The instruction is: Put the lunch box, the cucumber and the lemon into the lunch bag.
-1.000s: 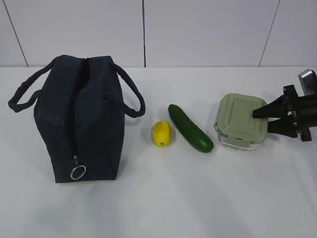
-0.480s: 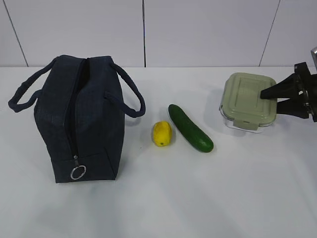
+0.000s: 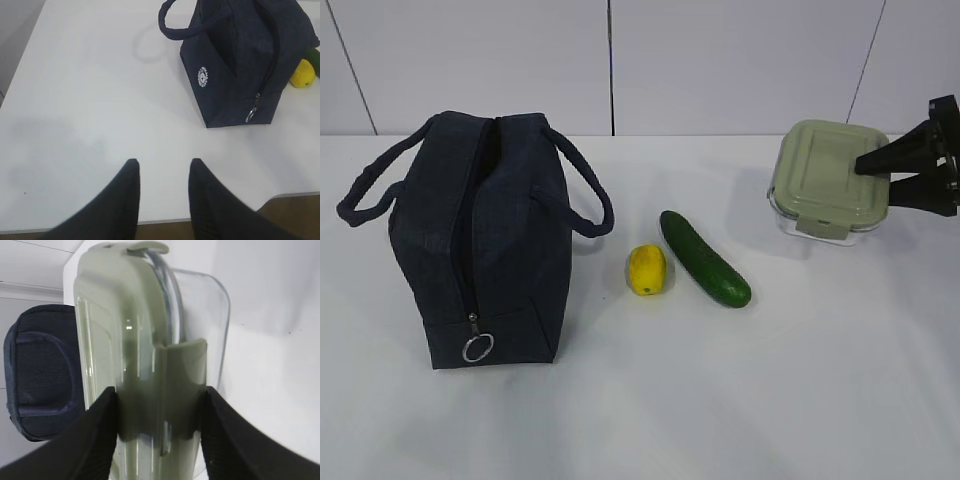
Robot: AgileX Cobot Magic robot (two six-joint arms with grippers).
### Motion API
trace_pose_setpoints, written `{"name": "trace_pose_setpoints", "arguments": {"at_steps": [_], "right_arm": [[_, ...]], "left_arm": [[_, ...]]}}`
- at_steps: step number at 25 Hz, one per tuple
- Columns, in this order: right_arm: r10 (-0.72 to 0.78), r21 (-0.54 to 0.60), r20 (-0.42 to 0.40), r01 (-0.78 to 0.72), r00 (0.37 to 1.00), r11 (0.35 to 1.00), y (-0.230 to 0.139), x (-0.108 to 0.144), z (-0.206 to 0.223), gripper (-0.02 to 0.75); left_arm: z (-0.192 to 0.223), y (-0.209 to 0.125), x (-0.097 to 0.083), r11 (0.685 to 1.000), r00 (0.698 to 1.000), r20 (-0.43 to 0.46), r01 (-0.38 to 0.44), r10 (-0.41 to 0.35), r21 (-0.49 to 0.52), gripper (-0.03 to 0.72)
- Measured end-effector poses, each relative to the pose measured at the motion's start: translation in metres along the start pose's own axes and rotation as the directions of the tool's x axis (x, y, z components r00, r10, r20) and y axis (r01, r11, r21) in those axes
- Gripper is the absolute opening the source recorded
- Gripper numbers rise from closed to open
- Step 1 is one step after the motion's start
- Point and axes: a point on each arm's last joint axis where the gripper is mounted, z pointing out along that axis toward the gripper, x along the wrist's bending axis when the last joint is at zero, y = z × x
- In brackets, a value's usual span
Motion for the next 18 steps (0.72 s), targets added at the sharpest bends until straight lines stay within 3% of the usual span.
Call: {"name": "trace_pose_setpoints", "arguments": {"at_steps": [6,9,15,18], "right_arm": [[-0.019,-0.020,-0.005,0.019,1.000,1.000,0.000,0.019,-0.010,0.380],[-0.021,-0.032,-0.006,0.021,1.000,0.999,0.000,0.026,-0.015,0.380],[-0.054,-0.017,-0.021,0.054,0.998,0.998,-0.005,0.048,-0.011,0.380],[-0.067,0.010,-0.051,0.067,0.996,0.998,-0.010,0.059,0.000,0.380]], "left_arm": [[0.002,0.002,-0.007,0.999,0.996,0.075,0.049,-0.050,0.007,0.239],[0.008,0.012,-0.010,0.995,0.992,0.097,0.081,-0.087,0.065,0.240],[0.031,0.067,-0.013,0.986,0.990,0.082,0.104,-0.115,0.128,0.257],[0.056,0.098,-0.014,0.970,0.989,0.066,0.114,-0.131,0.214,0.298]]}}
